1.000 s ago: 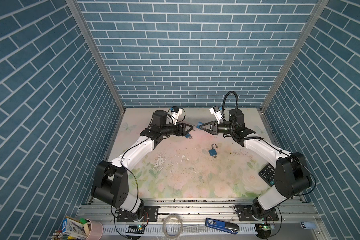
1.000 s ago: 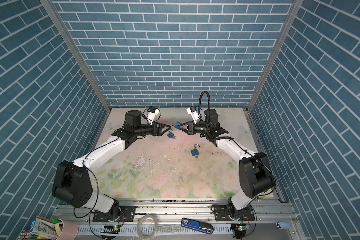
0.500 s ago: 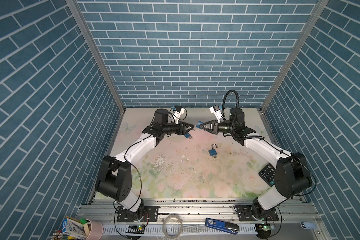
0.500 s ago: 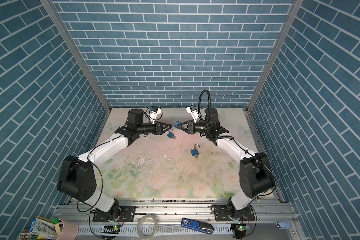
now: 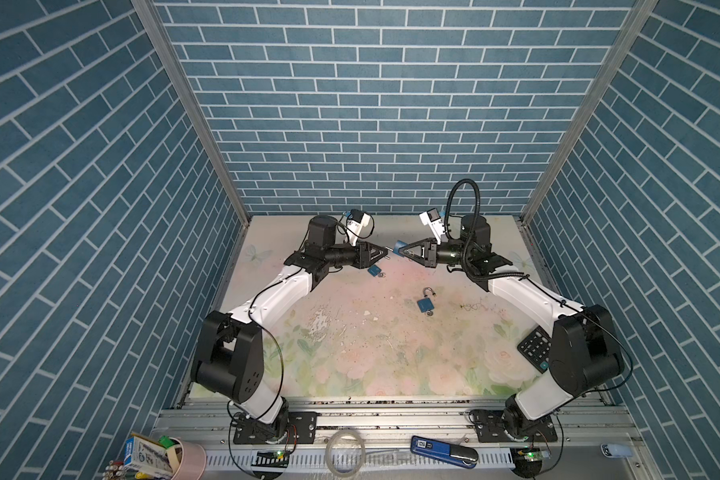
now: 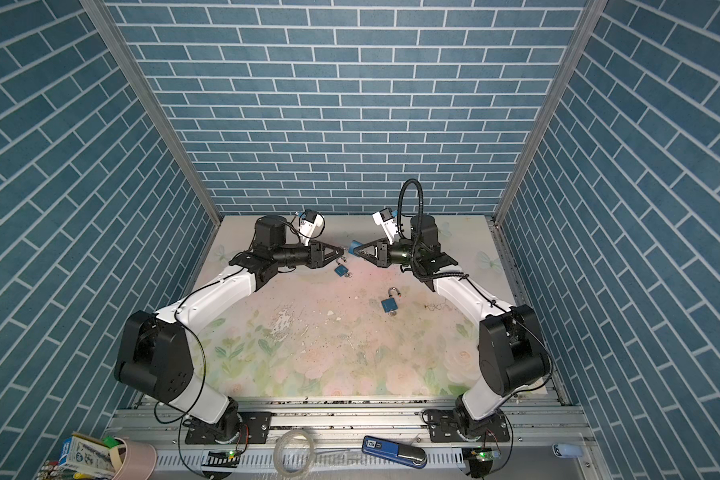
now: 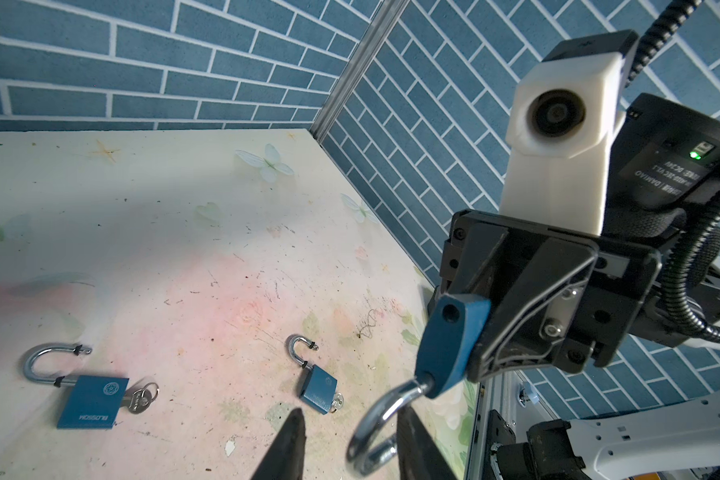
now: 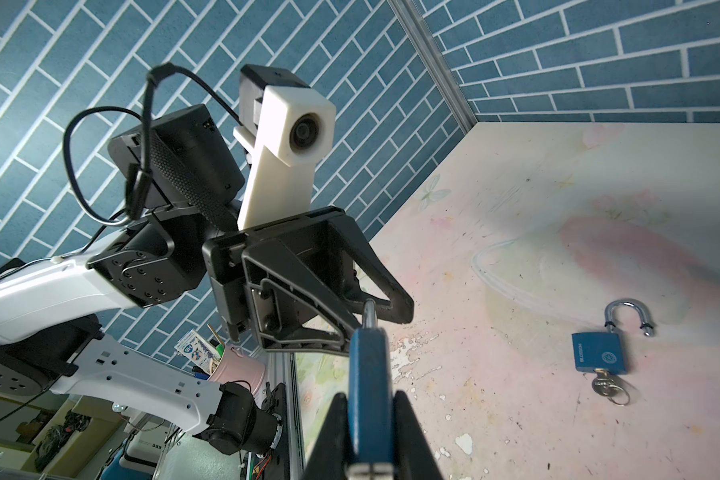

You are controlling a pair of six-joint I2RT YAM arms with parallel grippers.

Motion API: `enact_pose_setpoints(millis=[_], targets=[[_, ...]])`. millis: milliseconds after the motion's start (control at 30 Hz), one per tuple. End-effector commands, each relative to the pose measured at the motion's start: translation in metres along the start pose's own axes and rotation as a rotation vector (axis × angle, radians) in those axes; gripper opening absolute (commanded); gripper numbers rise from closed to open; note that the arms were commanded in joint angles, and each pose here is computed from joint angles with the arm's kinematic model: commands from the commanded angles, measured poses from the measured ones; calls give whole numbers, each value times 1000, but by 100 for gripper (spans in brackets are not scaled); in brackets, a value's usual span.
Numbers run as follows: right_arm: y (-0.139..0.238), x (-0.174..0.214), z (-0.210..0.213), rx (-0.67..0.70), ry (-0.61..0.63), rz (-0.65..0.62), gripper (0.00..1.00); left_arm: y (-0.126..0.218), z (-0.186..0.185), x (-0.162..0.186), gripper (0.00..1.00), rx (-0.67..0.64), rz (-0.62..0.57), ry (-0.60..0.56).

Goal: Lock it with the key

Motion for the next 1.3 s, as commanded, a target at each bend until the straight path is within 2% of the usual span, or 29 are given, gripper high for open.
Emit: enact_pose_setpoints(millis=[0, 633, 1100, 1267], targets=[[3, -14, 11, -52, 63, -26, 0, 1, -2, -9, 36, 28, -19, -22], [0, -18, 7, -68, 53, -28, 0, 0, -6, -14, 21, 90, -27, 6], [-1, -18, 4, -79, 48, -22, 0, 0, 1, -13, 19, 71, -20, 19], [1, -18, 4, -82, 54, -21, 0, 2, 4, -15, 22, 66, -14, 24]])
Point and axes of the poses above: each gripper's point midway between its finger pads, its own y axis back along the fingers, its own z axis along the line the jaws close on, x = y × z, the point moved 9 cm from there along y, back along the fingers, and after that the axes turned 3 degrees about -y, right-handed, at the moved point
